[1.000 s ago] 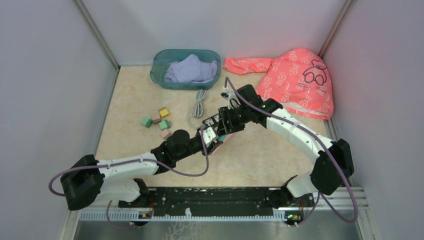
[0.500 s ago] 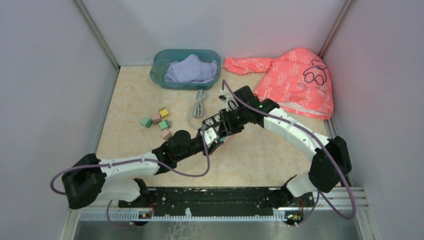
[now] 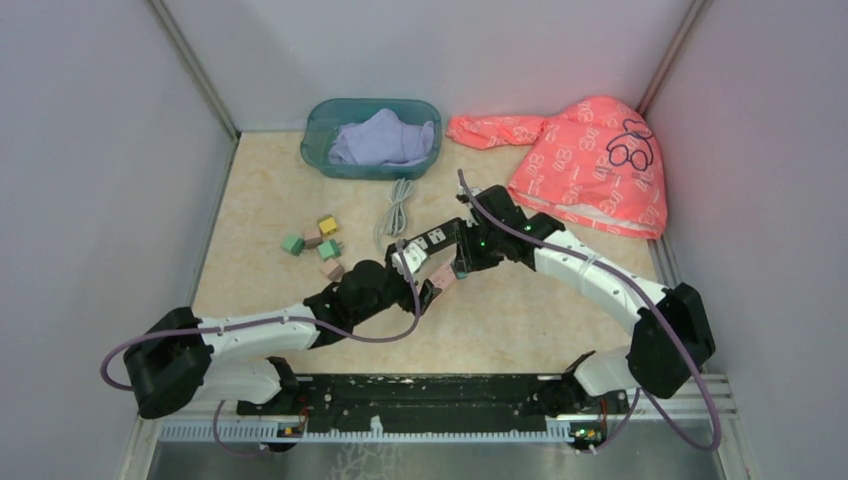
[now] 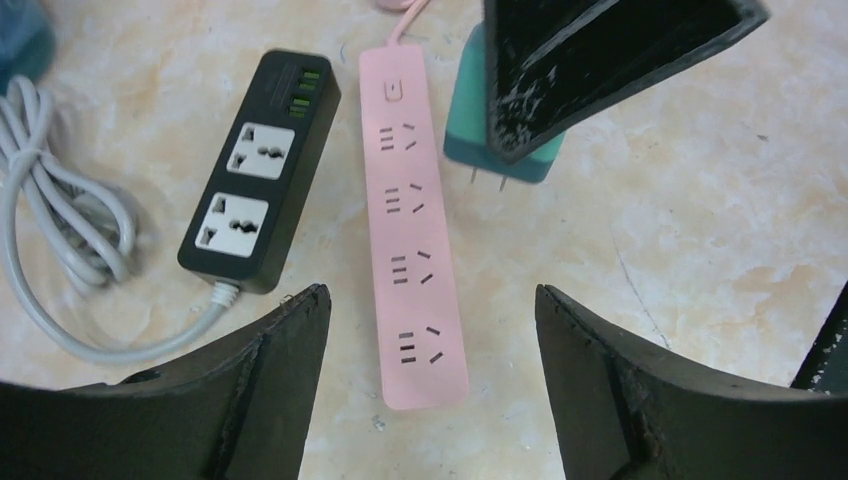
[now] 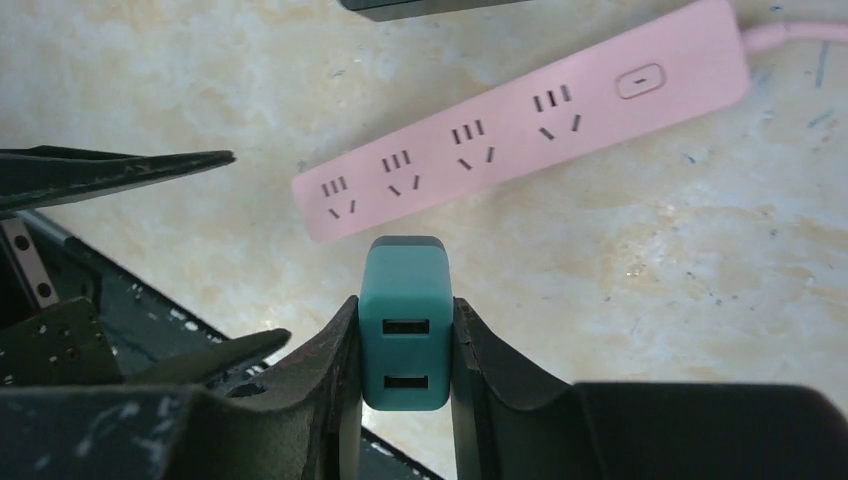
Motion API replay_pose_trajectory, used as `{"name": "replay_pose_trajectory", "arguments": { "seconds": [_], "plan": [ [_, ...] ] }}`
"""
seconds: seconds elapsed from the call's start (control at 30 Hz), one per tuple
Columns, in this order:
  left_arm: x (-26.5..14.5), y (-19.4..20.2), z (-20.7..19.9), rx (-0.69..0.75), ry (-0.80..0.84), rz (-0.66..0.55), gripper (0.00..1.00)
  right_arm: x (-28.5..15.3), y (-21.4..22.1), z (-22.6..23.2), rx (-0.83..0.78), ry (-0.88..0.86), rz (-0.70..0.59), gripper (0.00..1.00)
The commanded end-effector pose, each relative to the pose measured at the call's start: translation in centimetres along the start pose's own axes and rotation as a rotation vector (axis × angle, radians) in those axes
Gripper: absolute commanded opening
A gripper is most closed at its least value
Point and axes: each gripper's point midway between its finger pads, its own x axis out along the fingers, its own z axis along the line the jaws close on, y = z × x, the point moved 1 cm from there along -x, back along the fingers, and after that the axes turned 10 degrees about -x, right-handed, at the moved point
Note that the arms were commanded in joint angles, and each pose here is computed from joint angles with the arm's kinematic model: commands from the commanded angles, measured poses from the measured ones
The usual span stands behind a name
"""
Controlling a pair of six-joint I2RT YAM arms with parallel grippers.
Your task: Insert the plug
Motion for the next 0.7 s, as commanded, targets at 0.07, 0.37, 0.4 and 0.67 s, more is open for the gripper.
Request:
{"name": "replay_pose_trajectory", "arguments": {
  "seconds": [0.07,0.37,0.4,0.67],
  "plan": [
    [0.8,1.5,1.4,-0.179,-0.080,0.097,0.80,-0.9,-2.6,-2.0,0.044,0.138,-0.162,0.00],
    [2.8,2.5,3.3,-0.345,-0.090,0.204,0.75,-1.4,-3.2,-3.4,0.154,0.205,-0.297,0.00],
    [3.0,2.7,3.3,-0.355,-0.089,0.220,0.74,-1.6,-3.2,-3.6,0.170,0.214,-0.317,0.00],
    [4.2,5.3,3.4,-0.427,-0.126,0.353,0.68,-2.0,-2.8,-5.0,0.250,0.267,-0.376,0.00]
  ]
}}
